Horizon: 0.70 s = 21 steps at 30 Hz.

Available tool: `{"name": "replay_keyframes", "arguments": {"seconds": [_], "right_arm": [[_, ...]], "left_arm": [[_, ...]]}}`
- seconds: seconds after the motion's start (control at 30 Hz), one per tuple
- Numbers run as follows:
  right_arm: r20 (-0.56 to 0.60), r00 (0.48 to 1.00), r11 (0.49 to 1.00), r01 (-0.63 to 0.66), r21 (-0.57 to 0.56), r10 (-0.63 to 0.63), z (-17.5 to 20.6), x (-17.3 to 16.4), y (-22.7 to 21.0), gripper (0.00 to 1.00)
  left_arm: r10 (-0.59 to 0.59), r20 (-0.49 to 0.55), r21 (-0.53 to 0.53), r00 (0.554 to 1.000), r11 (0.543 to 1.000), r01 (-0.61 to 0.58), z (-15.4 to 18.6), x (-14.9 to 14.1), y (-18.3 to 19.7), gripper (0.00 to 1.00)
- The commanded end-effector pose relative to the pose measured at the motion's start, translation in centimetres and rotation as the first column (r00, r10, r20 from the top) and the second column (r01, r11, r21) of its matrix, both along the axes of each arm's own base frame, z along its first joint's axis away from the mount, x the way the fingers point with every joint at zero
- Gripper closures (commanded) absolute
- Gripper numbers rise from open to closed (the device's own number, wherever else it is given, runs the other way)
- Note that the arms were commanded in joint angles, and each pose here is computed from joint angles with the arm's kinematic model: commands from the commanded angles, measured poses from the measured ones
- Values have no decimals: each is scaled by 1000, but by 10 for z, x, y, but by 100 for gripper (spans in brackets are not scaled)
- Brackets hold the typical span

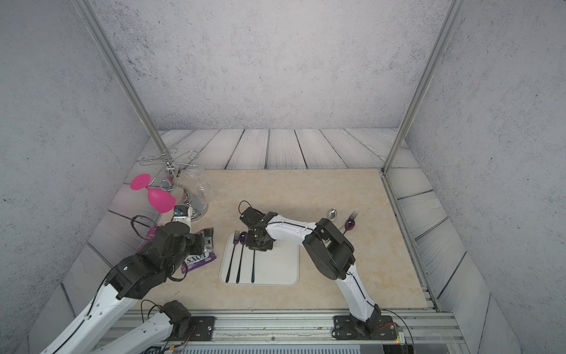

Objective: Set the spoon and fork side by side
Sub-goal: Place the fork on the tray, then pick up the spoon from the center of the board.

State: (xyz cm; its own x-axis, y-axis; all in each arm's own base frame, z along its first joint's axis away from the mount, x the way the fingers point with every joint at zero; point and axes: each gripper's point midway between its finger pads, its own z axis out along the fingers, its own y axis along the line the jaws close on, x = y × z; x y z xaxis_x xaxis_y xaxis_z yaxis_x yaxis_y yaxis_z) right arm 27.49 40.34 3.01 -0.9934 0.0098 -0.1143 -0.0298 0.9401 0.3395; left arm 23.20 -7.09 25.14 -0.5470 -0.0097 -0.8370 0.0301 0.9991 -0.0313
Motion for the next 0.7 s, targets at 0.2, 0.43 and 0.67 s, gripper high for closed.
{"name": "replay_keyframes", "arguments": {"seconds": [0.2,0.43,0.67], "right_arm": [[102,994,999,-42,-14,43,58,0,-25,68],[116,992,994,67,-86,-57,75,12,-133,67],[94,975,956,215,-200,-200,64,42,-268,67]], "left_arm": [[-10,-23,16,1000,1000,11,-6,0,-2,1],[-27,-38,18,999,999,28,-8,3,-7,0],[-42,-58,13,997,999,43,-12,5,-13,0]]}}
